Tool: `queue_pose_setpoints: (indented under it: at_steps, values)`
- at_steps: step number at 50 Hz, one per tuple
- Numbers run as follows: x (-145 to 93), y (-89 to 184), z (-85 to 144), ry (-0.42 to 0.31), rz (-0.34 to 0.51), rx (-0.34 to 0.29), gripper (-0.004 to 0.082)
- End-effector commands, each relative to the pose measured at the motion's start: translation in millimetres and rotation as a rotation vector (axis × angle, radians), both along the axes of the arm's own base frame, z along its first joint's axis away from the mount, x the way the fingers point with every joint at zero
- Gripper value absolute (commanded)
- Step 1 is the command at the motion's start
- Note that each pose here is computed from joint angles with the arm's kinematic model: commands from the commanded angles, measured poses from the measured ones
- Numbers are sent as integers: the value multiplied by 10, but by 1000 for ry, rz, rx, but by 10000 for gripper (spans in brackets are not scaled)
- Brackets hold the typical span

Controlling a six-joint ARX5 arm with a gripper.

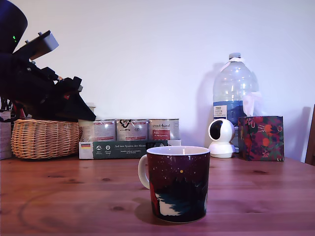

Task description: Pick up the coffee capsules from the table one by one and drop them inside the nearest coffee cup

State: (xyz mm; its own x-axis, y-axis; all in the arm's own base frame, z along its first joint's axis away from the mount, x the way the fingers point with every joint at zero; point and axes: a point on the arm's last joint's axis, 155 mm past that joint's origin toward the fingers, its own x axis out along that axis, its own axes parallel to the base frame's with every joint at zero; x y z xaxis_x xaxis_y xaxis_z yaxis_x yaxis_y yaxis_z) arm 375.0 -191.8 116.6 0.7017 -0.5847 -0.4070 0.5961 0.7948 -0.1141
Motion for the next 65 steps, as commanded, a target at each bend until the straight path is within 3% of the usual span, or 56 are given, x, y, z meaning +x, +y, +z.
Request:
queue_pose_setpoints:
  at_steps: [1,13,29,53,65]
  values:
    - [-153,-67,-22,8,-25,-6,195]
    - [-583,-306,103,14,-116,-22,195]
    - [-974,-515,283,11,-214,-24,195]
    - [-1496,-875,189,64,-378,8,195]
    - [-1637,-921,94,99,-412,36,195]
